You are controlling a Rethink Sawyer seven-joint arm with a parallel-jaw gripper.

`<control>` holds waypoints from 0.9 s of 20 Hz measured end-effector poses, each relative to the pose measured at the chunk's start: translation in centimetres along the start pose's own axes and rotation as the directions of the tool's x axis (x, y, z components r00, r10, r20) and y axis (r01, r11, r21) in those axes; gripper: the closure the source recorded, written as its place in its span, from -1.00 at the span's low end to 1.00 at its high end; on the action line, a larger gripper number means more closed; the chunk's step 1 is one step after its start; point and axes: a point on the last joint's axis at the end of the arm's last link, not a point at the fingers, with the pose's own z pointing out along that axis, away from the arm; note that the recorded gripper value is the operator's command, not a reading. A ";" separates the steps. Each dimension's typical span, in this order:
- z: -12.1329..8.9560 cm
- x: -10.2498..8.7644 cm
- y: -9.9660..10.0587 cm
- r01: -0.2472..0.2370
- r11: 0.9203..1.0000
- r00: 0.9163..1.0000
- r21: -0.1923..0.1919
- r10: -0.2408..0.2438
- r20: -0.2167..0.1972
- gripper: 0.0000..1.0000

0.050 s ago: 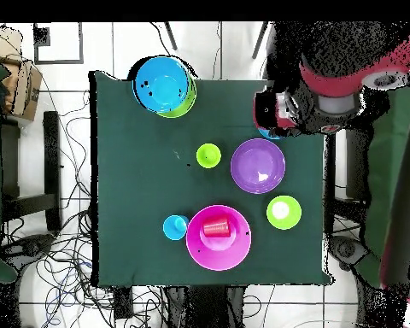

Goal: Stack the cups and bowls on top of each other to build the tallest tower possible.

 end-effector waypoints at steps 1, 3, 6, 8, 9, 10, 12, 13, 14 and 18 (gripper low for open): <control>0.1 0.1 0.0 0.002 1.000 1.000 -0.001 -0.002 0.004 1.00; 0.5 0.5 -0.3 0.007 1.000 1.000 -0.003 -0.007 0.027 1.00; 1.5 0.8 -1.0 0.008 1.000 0.998 0.000 -0.008 0.068 1.00; 2.1 0.8 -1.3 0.006 1.000 0.996 0.004 -0.006 0.087 1.00; 2.5 0.8 -1.6 0.005 1.000 0.995 0.007 -0.006 0.101 1.00; 3.0 0.8 -1.9 0.004 1.000 0.994 0.011 -0.005 0.112 1.00; 4.4 0.9 -2.5 0.001 1.000 0.991 0.017 -0.004 0.135 1.00; 4.7 0.9 -2.6 0.001 1.000 0.990 0.018 -0.003 0.138 1.00; 5.2 1.0 -2.7 0.001 1.000 0.990 0.017 -0.003 0.141 1.00; 7.5 1.4 -3.3 -0.001 1.000 0.989 0.016 -0.001 0.148 1.00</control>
